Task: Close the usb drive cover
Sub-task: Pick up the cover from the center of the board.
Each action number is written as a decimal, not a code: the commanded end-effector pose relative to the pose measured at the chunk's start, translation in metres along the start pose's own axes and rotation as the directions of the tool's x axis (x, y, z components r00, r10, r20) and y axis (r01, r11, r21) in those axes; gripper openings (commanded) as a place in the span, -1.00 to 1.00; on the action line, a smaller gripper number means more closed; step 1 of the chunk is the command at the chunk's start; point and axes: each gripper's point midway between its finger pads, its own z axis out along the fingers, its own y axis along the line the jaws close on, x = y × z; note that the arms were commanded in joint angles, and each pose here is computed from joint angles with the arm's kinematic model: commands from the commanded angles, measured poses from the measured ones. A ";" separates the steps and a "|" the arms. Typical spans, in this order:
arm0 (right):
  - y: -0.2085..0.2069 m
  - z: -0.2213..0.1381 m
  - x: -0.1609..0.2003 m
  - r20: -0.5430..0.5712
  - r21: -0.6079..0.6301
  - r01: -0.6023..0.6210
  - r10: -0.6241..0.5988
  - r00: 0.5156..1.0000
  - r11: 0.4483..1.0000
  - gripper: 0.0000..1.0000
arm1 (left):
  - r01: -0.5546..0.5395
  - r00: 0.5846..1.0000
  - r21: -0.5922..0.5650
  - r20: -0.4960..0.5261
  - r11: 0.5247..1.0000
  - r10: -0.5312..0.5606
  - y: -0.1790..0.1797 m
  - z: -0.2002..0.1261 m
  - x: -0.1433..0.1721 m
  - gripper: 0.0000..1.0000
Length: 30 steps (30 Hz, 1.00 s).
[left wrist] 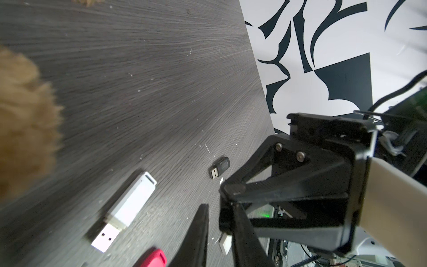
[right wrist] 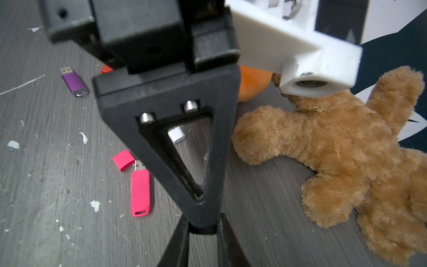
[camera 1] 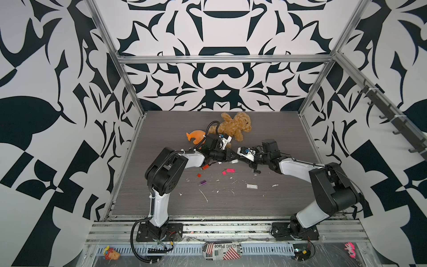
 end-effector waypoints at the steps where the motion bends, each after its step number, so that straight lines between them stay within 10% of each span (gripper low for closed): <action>1: -0.002 -0.001 -0.018 0.063 0.000 0.025 -0.025 0.998 1.000 -0.55 | -0.004 1.000 0.017 -0.002 1.000 0.004 -0.004 0.005 -0.004 -0.62; 17: -0.009 -0.001 -0.015 0.025 0.015 0.057 -0.058 0.998 0.998 -0.32 | -0.013 1.000 0.039 0.005 0.999 0.013 -0.011 0.003 -0.006 -0.86; 30: 0.012 -0.051 0.022 -0.236 -0.098 0.001 -0.024 0.972 0.995 -0.02 | -0.022 1.000 0.028 0.020 0.999 0.021 -0.010 -0.004 -0.007 -0.85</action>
